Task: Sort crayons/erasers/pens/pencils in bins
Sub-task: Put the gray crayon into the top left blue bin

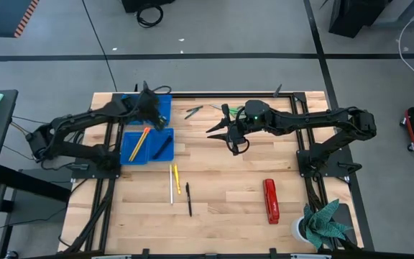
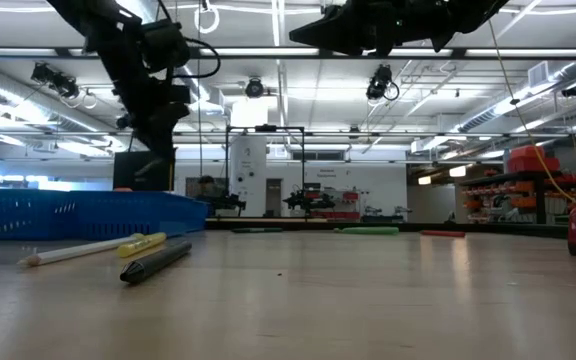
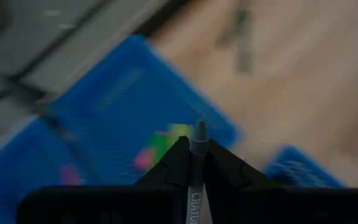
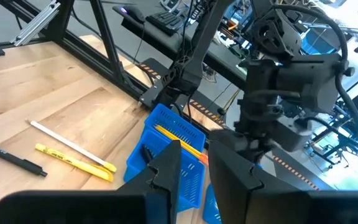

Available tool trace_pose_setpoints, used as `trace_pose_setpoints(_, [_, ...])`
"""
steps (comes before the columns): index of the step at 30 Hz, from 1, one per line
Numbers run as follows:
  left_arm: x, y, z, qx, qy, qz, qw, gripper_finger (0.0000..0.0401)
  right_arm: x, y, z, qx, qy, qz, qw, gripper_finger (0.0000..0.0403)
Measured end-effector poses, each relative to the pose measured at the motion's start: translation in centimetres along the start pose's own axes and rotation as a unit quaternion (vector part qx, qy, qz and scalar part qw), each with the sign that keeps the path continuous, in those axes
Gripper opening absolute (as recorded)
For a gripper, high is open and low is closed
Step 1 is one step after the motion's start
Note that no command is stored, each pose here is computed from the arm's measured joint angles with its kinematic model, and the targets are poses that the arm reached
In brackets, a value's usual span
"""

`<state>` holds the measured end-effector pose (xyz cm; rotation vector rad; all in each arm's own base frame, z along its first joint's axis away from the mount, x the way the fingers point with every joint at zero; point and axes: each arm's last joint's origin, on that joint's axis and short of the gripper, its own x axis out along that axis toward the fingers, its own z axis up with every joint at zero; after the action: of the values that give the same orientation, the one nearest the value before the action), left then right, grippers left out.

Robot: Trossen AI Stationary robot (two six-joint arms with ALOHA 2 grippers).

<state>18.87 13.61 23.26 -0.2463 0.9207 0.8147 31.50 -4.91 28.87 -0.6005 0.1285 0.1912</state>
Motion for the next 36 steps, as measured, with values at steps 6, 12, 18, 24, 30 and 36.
trace_pose_setpoints(6, [-0.4, -1.6, -0.5, 0.028, 0.015, -0.045, 0.998, 0.0039, 0.0, 0.0, 0.0, -0.002, 0.000, 0.000, 1.000, 0.0087])
trace_pose_setpoints(12, [-0.3, -0.7, -0.3, 0.007, -0.001, 0.065, 0.998, 0.0039, 0.0, 0.0, 0.0, -0.002, 0.000, 0.000, 1.000, 0.0087])
trace_pose_setpoints(18, [-0.1, 0.1, 0.0, -0.008, -0.007, 0.079, 0.997, 0.0039, 0.0, -0.1, 0.1, -0.005, -0.007, -0.005, 1.000, 0.0087])
trace_pose_setpoints(24, [0.1, 1.6, 0.1, -0.031, -0.009, 0.139, 0.990, 0.0039, 0.0, -0.1, 0.1, -0.026, -0.007, -0.005, 1.000, 0.0087])
trace_pose_setpoints(30, [0.3, 2.9, -0.3, -0.057, 0.015, 0.155, 0.986, 0.0039, 0.0, -0.2, 0.1, -0.043, -0.006, -0.007, 0.999, 0.0087])
trace_pose_setpoints(36, [0.4, 3.4, -0.3, -0.066, 0.017, 0.161, 0.985, 0.0039, -0.1, -0.5, -0.1, -0.073, -0.002, -0.012, 0.997, 0.0087])
